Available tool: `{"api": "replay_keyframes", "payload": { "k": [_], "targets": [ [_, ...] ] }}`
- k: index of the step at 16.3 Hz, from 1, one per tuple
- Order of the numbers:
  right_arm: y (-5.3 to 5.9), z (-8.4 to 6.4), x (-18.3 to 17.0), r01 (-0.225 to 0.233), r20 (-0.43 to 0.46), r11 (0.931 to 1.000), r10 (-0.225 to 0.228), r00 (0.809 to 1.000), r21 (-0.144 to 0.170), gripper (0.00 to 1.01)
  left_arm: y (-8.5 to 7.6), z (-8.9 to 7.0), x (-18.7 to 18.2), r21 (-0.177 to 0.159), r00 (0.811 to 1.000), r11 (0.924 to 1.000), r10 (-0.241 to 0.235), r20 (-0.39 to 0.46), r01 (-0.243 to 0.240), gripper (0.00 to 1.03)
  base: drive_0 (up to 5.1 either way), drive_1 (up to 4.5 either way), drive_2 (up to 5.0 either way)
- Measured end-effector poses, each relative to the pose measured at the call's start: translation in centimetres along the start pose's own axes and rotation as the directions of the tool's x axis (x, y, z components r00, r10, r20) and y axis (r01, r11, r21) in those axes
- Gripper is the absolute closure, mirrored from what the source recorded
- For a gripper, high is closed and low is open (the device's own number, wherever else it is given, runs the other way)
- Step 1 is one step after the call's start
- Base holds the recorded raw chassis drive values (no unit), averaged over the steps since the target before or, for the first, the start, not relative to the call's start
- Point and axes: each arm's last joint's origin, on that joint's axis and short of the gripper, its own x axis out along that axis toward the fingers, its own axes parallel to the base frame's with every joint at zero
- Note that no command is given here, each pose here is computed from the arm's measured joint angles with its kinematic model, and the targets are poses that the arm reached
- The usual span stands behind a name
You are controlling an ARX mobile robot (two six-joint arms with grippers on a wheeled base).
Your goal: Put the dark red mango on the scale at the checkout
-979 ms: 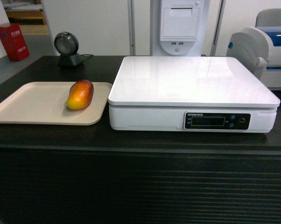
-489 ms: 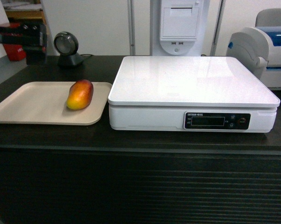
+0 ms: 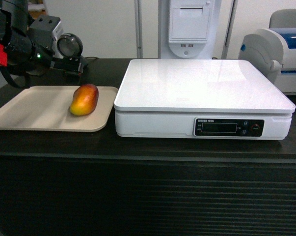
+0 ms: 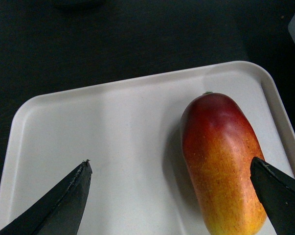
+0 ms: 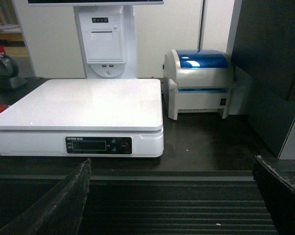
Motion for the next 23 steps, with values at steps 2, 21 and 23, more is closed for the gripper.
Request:
{"api": "replay_keyframes", "payload": {
  "k": [2, 21, 23],
  "targets": [
    [0.0, 0.0, 0.0, 0.000, 0.000, 1.0000, 0.000, 1.000, 0.000, 0.03, -0.2, 0.3, 1.3, 0.007, 1.000, 0.9998, -0.017, -0.014, 0.018, 0.05, 0.0, 0.00, 0.0],
    [0.0, 0.0, 0.0, 0.000, 0.000, 1.0000, 0.000, 1.000, 0.000, 0.03, -2.1, -1.0, 6.2, -0.093, 0.989, 0.9901, -0.114, -0.090, 0.105, 0.05, 0.0, 0.00, 0.0],
    [0.0, 0.0, 0.0, 0.000, 0.000, 1.0000, 0.000, 1.000, 0.000, 0.03, -2.3, -2.4, 6.9, -0.098, 0.982, 0.9898, -0.117, -0.148, 0.103, 0.05, 0.0, 0.00, 0.0]
  ]
}}
